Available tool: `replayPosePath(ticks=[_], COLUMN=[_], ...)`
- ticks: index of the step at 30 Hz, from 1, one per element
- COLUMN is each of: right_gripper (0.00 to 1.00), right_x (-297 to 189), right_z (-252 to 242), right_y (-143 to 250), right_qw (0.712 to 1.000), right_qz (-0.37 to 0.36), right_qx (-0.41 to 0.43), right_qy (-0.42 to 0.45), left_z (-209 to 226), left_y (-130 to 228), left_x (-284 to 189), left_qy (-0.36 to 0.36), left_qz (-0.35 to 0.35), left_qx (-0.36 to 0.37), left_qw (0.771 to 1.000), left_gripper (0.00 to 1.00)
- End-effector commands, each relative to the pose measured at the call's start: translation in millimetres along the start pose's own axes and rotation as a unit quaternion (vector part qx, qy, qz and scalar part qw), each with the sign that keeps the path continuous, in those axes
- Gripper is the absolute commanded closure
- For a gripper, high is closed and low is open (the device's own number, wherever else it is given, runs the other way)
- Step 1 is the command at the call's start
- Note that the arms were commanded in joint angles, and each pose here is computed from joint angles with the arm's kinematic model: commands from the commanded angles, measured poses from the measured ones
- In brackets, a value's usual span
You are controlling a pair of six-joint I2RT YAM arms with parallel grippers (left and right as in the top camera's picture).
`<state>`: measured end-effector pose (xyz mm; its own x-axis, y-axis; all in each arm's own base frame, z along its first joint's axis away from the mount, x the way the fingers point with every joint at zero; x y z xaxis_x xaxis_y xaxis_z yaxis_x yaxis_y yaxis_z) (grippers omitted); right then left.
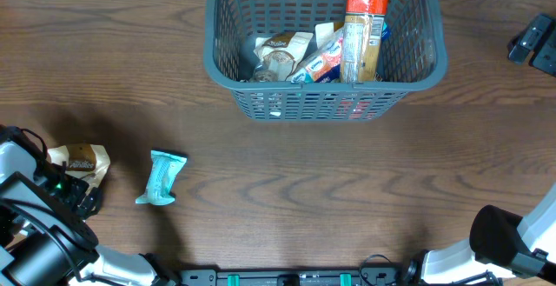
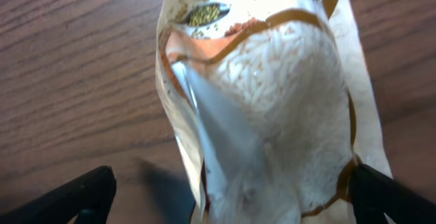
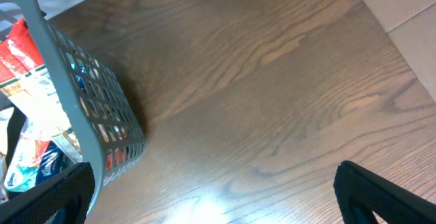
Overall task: Pack container
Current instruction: 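Lower the left gripper and grasp the second Pantree rice bag, then lift the rice bag and carry it over the basket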
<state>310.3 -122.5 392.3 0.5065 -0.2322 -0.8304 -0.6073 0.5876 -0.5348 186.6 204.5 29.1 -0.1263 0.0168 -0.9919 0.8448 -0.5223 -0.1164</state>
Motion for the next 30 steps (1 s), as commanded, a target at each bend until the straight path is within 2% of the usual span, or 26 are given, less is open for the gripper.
replayPosePath(ticks=[1,3,4,7,8,9,14,20,25,30], right_gripper=[0.01,0.01,0.01,0.01,0.01,0.01,0.01,0.01,0.01,0.01], right_x=[1,1,1,1,1,1,1,1,1,1], right_z=[0,0,0,0,0,0,0,0,2,2], right_y=[1,1,1,1,1,1,1,1,2,2], right_qw=[1.000,1.000,1.000,1.000,1.000,1.000,1.000,1.000,1.000,1.000], right_qz=[0.004,0.004,0.004,0.004,0.004,0.004,0.004,0.004,0.007,0.007], right_qx=[-0.008,-0.008,-0.008,-0.008,-0.008,-0.008,-0.008,-0.008,-0.008,-0.008], right_qy=[-0.001,-0.001,-0.001,-0.001,-0.001,-0.001,-0.001,-0.002,-0.009,-0.009], left_z=[0,-1,-1,-1,0,0,0,-11,-26,-41], left_y=[-9,-9,-9,-9,-9,-9,-7,1,10,24], left_x=[8,8,8,8,8,8,8,6,-17,-71], left_qy=[-0.006,-0.005,-0.005,-0.005,-0.005,-0.007,-0.008,0.019,0.081,0.189], left_qz=[-0.028,-0.028,-0.028,-0.028,-0.028,-0.028,-0.024,-0.004,-0.017,-0.059], left_qx=[0.023,0.023,0.023,0.023,0.023,0.024,0.084,0.206,0.312,0.387], left_qw=[0.999,0.999,0.999,0.999,0.999,0.999,0.996,0.978,0.946,0.900], left_gripper=[0.29,0.47,0.51,0.75,0.89,0.94,0.94,0.94,0.95,0.94])
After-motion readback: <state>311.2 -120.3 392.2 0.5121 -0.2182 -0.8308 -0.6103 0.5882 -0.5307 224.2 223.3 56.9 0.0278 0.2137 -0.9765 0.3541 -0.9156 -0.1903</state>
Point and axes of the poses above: each gripper's point midway between its finger pads, its own x axis out along the fingers, its own z axis along the line the jaws close on, y = z × x, the point moved 2 cm from there along -x, back along the fingers, and after that the axes turned 10 degrees about x, right-handed, at the moved point
